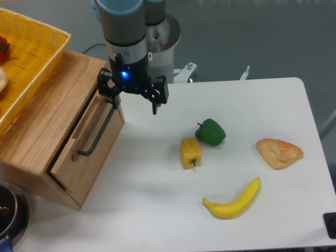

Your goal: Slide open the top drawer

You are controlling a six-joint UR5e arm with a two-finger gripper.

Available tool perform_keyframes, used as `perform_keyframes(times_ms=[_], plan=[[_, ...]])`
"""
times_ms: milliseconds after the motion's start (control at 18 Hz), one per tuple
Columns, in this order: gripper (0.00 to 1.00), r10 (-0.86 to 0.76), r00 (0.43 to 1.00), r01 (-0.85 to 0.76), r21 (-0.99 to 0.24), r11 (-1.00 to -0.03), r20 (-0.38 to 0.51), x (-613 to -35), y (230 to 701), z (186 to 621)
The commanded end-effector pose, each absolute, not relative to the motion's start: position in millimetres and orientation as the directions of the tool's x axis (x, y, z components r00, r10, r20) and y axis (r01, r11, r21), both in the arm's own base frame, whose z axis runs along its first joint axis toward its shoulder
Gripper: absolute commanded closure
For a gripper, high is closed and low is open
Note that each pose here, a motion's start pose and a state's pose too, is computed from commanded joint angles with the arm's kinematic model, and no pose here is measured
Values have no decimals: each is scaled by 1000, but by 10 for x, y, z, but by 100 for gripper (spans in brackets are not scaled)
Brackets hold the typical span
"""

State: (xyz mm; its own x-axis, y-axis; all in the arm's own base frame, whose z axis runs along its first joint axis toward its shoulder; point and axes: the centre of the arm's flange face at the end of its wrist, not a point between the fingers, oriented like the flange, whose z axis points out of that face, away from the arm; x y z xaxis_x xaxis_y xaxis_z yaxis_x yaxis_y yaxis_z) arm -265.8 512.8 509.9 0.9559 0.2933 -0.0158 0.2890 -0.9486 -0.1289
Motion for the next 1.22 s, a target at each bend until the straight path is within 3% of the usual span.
perform_keyframes(times_ms=[333,500,1222], plan=[[0,355,929,359,-14,-933,101,-3053,5419,4248],[0,361,919,374,-58,-926,159,-3059,5431,4363],[0,321,923,338,-47,-940,210,-2732,5505,4479]])
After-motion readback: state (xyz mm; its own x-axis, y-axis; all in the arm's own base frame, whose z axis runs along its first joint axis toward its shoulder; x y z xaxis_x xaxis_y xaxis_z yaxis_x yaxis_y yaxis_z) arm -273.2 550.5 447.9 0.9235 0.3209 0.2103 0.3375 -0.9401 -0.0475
